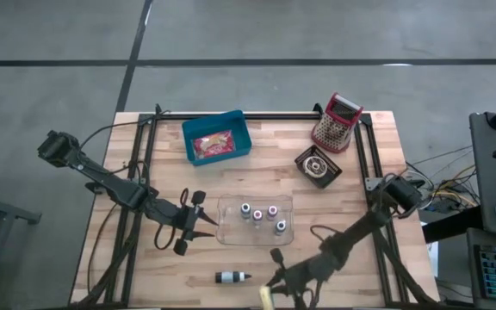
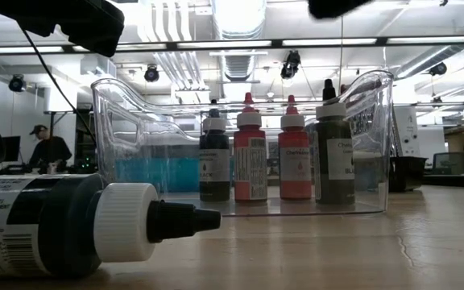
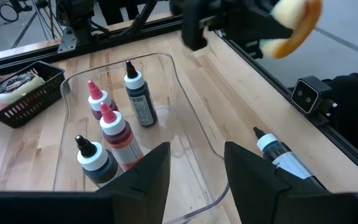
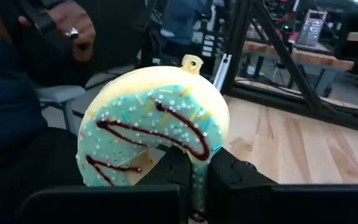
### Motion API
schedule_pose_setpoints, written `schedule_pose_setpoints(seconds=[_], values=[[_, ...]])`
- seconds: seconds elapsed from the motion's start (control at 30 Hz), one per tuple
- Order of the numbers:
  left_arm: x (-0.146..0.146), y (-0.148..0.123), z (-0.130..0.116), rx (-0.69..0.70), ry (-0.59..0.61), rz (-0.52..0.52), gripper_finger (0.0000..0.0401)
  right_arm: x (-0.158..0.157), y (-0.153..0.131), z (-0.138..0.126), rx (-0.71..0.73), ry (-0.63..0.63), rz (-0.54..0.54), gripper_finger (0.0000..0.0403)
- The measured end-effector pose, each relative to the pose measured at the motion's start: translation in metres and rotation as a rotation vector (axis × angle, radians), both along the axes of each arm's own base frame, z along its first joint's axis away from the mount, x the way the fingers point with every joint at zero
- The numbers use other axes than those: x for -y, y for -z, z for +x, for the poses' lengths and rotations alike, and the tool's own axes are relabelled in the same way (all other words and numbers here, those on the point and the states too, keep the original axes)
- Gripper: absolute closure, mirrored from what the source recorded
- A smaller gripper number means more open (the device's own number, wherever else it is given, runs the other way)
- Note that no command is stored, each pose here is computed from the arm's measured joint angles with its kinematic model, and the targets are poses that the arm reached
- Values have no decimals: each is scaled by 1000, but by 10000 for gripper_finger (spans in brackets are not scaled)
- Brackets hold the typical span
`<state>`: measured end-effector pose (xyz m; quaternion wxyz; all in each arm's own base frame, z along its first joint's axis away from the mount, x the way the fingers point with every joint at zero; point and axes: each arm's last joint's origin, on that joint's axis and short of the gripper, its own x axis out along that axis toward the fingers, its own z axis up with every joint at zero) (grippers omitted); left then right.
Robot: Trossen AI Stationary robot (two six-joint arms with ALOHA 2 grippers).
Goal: Pick & Place Food Item
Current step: Put the green donut into the black bin
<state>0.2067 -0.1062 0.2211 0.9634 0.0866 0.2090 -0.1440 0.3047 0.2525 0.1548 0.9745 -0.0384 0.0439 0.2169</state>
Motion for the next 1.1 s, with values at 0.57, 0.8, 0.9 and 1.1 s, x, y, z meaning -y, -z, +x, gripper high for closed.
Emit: schedule_pose_setpoints(seconds=[0.57, 0.8, 0.9, 1.1], values=[[0, 0, 0, 5, 2, 2, 245, 87, -35, -50, 128, 136, -69, 394], [0, 3, -1, 0, 4, 9, 245, 130, -46, -87, 183, 296, -77, 394], [-1, 4, -1, 0, 4, 8, 245, 148, -48, -100, 208, 394, -80, 394], [-1, 4, -1, 1, 3, 8, 245, 177, -42, -123, 211, 621, -85, 394]])
